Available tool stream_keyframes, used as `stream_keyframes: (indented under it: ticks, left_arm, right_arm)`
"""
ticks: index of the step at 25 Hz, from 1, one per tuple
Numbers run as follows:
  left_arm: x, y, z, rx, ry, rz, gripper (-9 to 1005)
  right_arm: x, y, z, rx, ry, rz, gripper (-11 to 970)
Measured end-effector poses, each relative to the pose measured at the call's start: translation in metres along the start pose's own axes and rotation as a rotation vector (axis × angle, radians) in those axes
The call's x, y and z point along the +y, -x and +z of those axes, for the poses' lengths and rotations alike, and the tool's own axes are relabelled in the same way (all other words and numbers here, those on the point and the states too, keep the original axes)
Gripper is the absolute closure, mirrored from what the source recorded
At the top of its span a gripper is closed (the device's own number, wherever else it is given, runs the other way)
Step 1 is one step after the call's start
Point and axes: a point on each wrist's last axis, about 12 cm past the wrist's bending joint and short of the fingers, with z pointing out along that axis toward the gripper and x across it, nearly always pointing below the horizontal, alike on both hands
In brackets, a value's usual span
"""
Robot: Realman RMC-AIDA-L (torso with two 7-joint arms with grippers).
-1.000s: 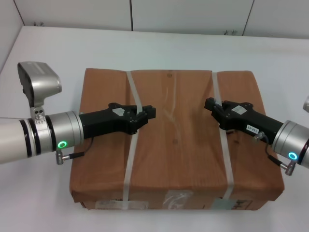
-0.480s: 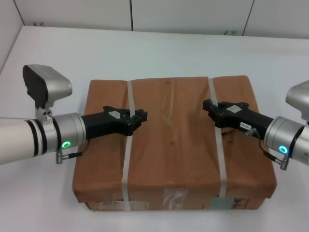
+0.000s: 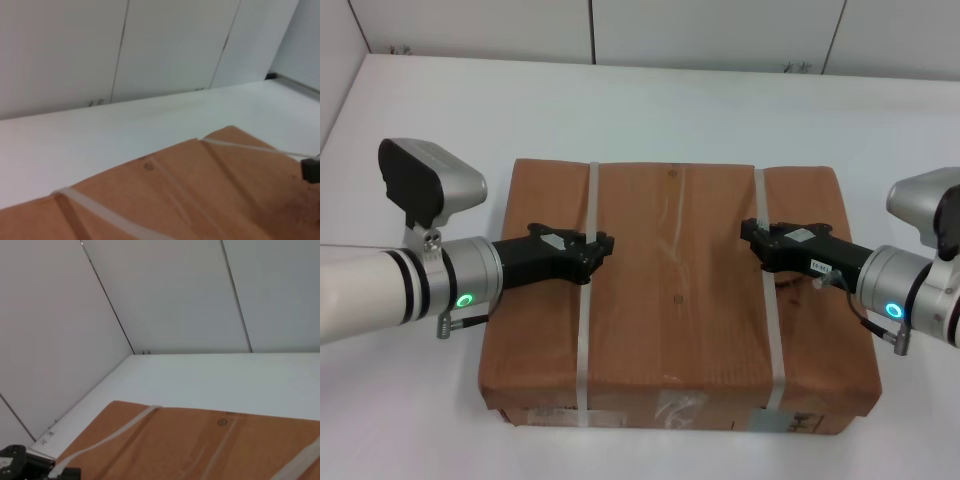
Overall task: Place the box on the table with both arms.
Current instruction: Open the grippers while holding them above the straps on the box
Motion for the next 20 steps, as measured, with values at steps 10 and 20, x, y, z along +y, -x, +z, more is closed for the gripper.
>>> stream_keyframes:
  ticks: [10, 20]
  left_arm:
    - [-0.0004, -0.0016, 0.0049, 0.030, 0.025, 0.006, 909]
    - [-0.0001, -0.0029, 0.0047, 0.035, 0.030, -0.037, 905]
  right_arm:
    - [0.0010, -0.0003, 0.0015, 0.007, -0.002, 0.006, 906]
    - [0.0016, -0.0008, 0.0018, 0.016, 0.003, 0.011, 912]
